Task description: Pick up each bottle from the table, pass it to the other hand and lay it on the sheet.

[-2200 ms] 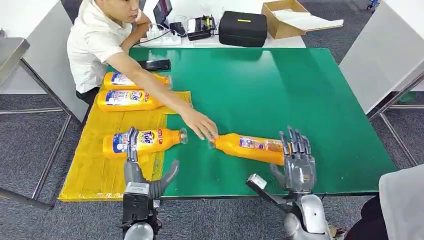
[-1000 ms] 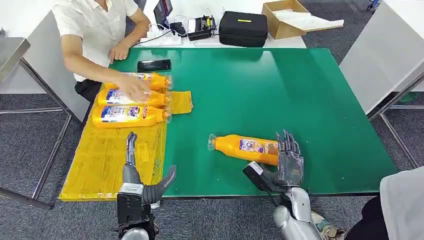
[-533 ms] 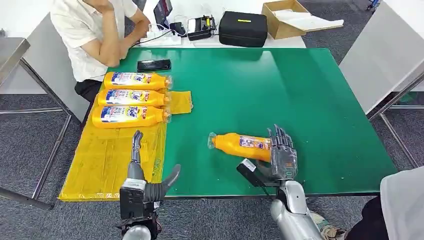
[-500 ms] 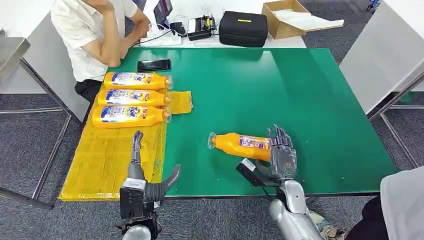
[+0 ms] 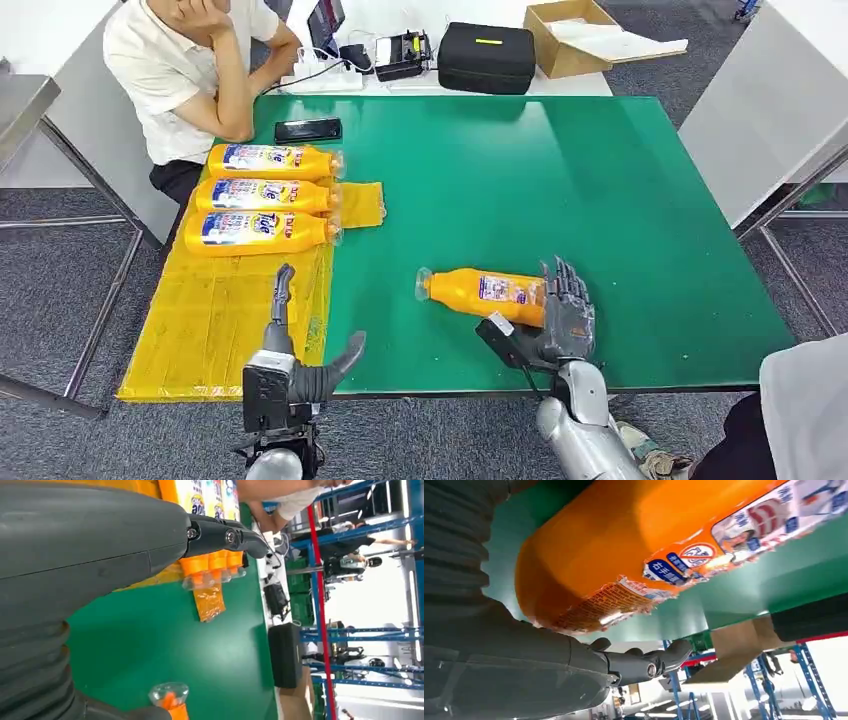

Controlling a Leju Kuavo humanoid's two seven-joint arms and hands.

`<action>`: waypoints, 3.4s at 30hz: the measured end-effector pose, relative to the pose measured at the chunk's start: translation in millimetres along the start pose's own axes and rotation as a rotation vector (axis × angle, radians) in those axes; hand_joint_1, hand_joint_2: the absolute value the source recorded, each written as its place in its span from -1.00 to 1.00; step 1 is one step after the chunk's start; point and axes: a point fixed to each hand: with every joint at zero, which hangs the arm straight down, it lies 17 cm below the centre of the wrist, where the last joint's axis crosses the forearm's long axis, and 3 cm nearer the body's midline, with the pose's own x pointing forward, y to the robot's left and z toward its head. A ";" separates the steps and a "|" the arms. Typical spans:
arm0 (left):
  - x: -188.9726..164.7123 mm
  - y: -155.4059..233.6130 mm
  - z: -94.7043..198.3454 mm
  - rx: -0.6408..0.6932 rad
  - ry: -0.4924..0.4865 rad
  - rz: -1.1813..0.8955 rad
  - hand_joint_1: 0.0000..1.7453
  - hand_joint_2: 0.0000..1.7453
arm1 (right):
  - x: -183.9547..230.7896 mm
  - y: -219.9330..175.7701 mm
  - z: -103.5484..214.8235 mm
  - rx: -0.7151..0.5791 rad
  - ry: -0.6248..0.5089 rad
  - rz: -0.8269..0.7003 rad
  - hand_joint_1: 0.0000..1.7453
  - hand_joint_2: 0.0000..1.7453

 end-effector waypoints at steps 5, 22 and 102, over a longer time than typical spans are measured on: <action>-6.2 -1.8 0.5 -0.009 0.028 0.015 -1.00 1.00 | -4.4 4.8 0.8 0.018 0.012 -0.004 -1.00 1.00; -10.8 -7.8 1.7 -0.036 0.050 0.036 -1.00 1.00 | -22.7 25.2 3.6 0.139 0.035 -0.027 1.00 1.00; -133.8 -56.3 41.3 -0.162 0.698 0.629 -1.00 1.00 | 21.6 6.7 -12.1 0.165 -0.131 -0.494 1.00 1.00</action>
